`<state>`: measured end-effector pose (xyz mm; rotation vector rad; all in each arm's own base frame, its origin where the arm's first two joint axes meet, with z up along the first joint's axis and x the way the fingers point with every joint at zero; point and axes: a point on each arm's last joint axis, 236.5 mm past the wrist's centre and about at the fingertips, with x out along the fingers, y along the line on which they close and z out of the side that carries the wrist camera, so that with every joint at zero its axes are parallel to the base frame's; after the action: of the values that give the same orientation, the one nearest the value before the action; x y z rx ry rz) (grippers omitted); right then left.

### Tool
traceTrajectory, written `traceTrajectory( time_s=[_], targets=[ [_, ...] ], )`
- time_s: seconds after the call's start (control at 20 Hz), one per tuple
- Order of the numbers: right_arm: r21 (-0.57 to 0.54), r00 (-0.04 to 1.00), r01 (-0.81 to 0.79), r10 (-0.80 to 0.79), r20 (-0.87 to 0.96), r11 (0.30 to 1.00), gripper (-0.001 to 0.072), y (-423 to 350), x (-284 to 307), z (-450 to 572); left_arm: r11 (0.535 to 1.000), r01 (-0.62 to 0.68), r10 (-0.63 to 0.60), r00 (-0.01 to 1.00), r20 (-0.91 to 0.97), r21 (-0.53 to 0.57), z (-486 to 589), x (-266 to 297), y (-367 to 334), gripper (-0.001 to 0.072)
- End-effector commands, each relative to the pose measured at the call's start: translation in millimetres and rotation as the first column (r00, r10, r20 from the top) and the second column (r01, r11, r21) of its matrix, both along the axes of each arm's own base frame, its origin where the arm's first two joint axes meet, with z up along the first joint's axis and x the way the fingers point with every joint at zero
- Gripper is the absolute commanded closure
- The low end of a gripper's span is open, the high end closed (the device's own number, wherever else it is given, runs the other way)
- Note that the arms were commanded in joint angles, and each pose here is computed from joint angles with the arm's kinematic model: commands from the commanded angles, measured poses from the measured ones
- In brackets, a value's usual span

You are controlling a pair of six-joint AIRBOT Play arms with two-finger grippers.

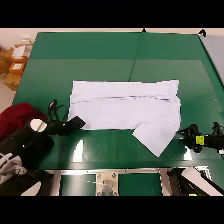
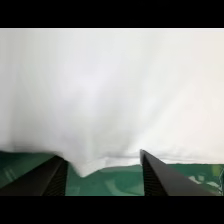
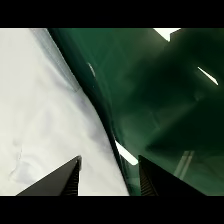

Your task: Fold the shirts.

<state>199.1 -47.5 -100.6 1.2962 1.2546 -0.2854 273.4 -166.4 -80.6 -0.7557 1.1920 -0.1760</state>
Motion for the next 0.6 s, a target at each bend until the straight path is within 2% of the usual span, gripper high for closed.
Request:
traceTrajectory(
  time_s=[0.0, 0.05, 0.1, 0.15, 0.2, 0.3, 0.35, 0.4, 0.45, 0.5, 0.55],
  targets=[
    [0.025, 0.999, 0.039, -0.039, 0.006, 0.999, 0.0286, 18.0, -2.4, -16.8, 0.994, -0.108, 0.109, 0.992, 0.060, -0.022, -0.2, 16.4, -8.9, 0.0239],
    [0.031, 1.000, 0.027, -0.027, 0.002, 0.999, 0.0283, 24.2, -3.1, -19.2, 0.993, -0.110, 0.111, 0.993, 0.037, -0.029, -5.5, 13.7, -13.5, 0.0239],
    [0.038, 1.000, 0.004, -0.004, -0.002, 0.999, 0.0247, 32.2, -4.2, -20.9, 0.994, -0.105, 0.106, 0.994, 0.022, -0.028, -9.8, 10.9, -16.7, 0.0241],
    [0.048, 1.000, -0.020, 0.020, -0.002, 0.999, 0.0243, 40.6, -4.2, -21.5, 0.994, -0.102, 0.102, 0.995, 0.012, -0.026, -12.2, 9.3, -16.8, 0.0376],
    [0.056, 0.999, -0.040, 0.040, 0.002, 0.998, 0.0244, 47.7, -2.7, -21.0, 0.995, -0.093, 0.093, 0.995, 0.024, -0.020, -11.1, 10.3, -16.6, 0.0648],
    [0.057, 0.996, -0.084, 0.084, 0.005, 0.995, 0.0251, 57.0, -1.7, -20.6, 0.998, -0.070, 0.070, 0.997, 0.044, -0.009, -8.6, 12.7, -17.2, 0.0677],
    [0.061, 0.995, -0.103, 0.102, 0.013, 0.993, 0.0343, 60.2, -1.8, -19.3, 0.999, -0.044, 0.044, 0.998, 0.050, 0.006, -8.2, 11.7, -17.7, 0.0678],
    [0.069, 0.993, -0.114, 0.113, 0.018, 0.991, 0.0513, 62.7, -2.3, -17.6, 1.000, -0.014, 0.012, 0.999, 0.050, 0.025, -8.1, 10.2, -17.0, 0.0678],
    [0.079, 0.993, -0.119, 0.118, 0.017, 0.990, 0.0631, 64.6, -3.2, -16.4, 0.999, 0.007, -0.008, 0.999, 0.037, 0.033, -6.9, 8.9, -14.3, 0.0678],
    [0.079, 0.992, -0.127, 0.125, 0.019, 0.989, 0.0685, 64.2, -2.7, -14.5, 0.999, 0.015, -0.016, 1.000, 0.026, 0.037, -4.2, 9.1, -8.5, 0.0678],
    [0.073, 0.991, -0.134, 0.133, 0.022, 0.988, 0.0696, 61.6, -0.8, -11.2, 0.999, 0.018, -0.018, 1.000, 0.013, 0.041, 0.0, 9.1, 0.4, 0.0678]
  ],
)
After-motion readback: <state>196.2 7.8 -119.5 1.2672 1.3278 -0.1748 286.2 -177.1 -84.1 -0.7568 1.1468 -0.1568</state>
